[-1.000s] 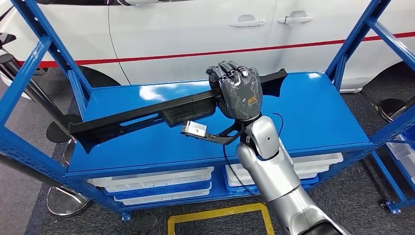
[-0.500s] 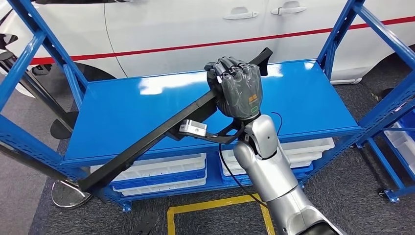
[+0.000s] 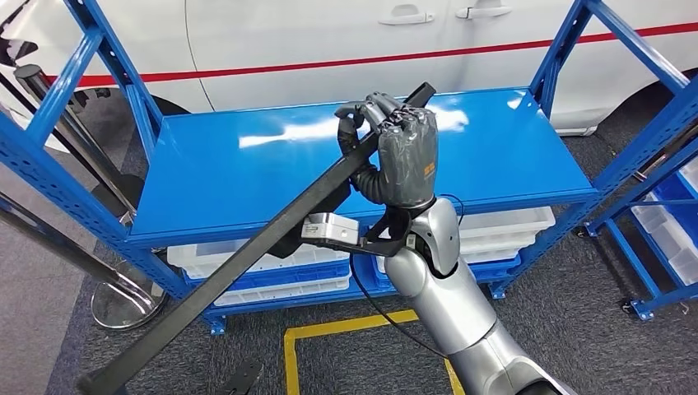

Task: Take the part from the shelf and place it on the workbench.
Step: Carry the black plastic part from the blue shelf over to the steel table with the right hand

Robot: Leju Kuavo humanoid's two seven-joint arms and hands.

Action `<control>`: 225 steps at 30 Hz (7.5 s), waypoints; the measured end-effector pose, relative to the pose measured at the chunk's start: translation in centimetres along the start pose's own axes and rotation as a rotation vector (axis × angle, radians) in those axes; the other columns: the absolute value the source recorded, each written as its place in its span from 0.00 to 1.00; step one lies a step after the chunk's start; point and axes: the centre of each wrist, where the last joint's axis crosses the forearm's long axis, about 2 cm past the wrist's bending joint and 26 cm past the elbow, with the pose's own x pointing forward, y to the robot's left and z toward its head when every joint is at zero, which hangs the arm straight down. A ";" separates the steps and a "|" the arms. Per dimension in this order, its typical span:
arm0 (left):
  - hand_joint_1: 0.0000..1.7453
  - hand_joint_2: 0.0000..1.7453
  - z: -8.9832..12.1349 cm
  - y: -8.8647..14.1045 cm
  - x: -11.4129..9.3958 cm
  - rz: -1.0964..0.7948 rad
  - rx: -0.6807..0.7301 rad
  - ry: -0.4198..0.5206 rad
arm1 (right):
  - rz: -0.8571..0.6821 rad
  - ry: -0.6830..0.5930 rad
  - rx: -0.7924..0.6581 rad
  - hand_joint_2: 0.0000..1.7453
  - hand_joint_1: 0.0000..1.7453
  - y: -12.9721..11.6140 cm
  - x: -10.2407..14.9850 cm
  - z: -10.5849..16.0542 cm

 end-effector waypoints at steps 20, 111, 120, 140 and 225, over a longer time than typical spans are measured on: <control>0.00 1.00 0.2 0.6 -0.7 0.019 0.011 0.011 | -0.060 -0.067 0.027 1.00 1.00 0.6 2.2 0.2; 0.00 1.00 0.3 0.9 -1.1 -0.003 -0.013 0.042 | -0.027 -0.141 0.107 1.00 1.00 2.0 3.8 1.8; 0.00 1.00 -0.2 1.4 0.0 -0.009 0.000 0.013 | -0.027 -0.142 0.101 1.00 1.00 1.7 3.8 1.7; 0.00 1.00 -0.1 0.9 -0.1 -0.057 -0.026 -0.012 | -0.014 -0.129 0.135 1.00 1.00 1.1 3.3 4.2; 0.00 1.00 0.3 0.9 -1.2 -0.021 -0.066 -0.065 | 0.009 -0.155 0.216 1.00 1.00 1.4 3.2 4.8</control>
